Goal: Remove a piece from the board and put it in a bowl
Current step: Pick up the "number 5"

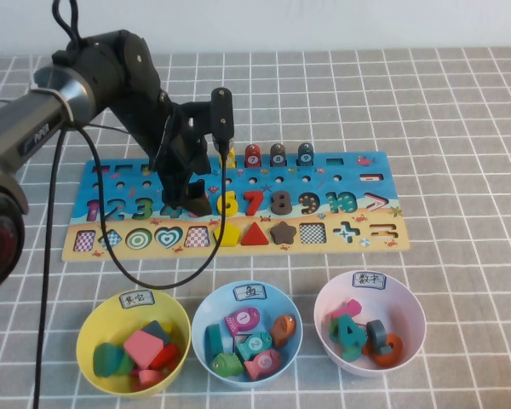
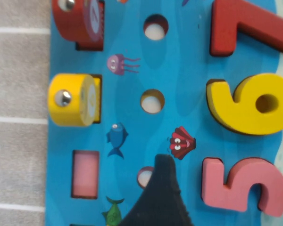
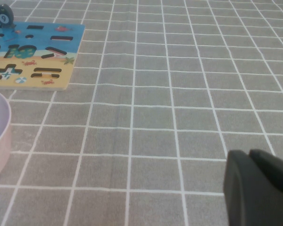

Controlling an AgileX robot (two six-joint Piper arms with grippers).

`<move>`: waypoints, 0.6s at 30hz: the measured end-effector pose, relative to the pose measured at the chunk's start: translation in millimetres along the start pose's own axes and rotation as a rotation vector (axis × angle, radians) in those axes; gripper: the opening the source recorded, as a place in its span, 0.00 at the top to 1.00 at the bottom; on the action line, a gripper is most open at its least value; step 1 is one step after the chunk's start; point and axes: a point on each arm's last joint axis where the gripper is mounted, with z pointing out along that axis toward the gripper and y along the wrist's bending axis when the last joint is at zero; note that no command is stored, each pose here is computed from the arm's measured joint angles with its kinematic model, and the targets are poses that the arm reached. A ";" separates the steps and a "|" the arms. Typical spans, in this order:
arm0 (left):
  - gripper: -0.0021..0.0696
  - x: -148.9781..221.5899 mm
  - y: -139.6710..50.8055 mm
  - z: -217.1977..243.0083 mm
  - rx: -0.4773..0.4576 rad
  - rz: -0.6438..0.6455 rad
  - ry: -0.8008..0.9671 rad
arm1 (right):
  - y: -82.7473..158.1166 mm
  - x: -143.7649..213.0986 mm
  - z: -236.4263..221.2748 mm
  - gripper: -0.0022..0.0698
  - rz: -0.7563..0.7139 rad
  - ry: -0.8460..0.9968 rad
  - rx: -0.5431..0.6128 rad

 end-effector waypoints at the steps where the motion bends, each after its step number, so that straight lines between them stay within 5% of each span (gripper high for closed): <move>1: 0.19 0.6 0.0 2.1 0.004 -0.001 0.002 | 0.0 0.0 0.0 0.99 0.000 0.000 0.000; 18: 0.19 3.0 -0.6 9.6 0.022 -0.003 0.012 | 0.0 0.0 0.0 0.99 0.000 0.000 0.000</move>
